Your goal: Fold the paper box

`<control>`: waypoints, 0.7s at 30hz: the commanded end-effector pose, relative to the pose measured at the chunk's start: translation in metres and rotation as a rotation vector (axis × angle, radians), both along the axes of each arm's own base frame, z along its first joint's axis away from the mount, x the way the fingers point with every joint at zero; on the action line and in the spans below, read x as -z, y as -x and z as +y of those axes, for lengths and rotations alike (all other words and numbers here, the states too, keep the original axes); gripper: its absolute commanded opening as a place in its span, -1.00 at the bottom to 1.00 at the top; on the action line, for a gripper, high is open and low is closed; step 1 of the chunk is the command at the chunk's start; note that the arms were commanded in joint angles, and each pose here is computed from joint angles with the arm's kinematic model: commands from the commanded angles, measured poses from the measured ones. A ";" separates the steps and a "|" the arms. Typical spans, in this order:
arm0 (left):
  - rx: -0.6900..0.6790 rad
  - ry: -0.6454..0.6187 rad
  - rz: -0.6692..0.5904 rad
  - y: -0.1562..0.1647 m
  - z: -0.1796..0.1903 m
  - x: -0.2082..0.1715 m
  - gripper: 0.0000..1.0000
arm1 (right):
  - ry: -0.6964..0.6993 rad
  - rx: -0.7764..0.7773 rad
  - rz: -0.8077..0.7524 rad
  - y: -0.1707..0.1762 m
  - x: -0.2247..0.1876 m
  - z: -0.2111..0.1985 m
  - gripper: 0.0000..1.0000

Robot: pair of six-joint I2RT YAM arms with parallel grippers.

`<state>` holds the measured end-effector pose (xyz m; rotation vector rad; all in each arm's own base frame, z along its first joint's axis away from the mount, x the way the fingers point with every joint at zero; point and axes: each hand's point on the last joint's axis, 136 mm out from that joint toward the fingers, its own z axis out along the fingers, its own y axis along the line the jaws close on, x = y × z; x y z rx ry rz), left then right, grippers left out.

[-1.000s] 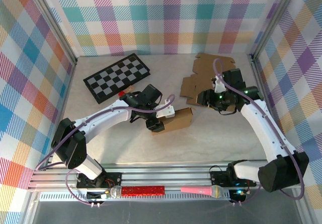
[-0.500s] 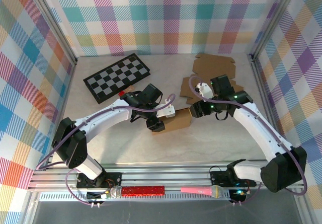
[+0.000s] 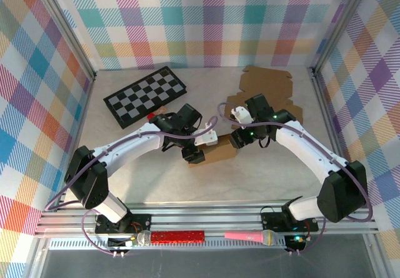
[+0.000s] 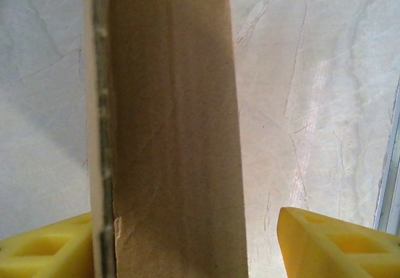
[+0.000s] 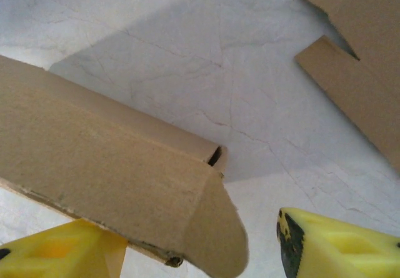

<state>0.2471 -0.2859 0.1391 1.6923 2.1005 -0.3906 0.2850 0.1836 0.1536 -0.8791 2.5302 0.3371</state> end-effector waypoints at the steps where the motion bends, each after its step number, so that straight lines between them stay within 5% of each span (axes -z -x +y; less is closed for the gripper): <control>1: 0.007 0.017 0.016 0.001 -0.002 -0.009 0.34 | 0.039 0.002 -0.013 -0.006 0.000 -0.001 0.23; 21: 0.013 0.025 0.016 0.002 -0.003 -0.011 0.34 | -0.015 0.008 -0.014 -0.002 -0.030 0.000 -0.05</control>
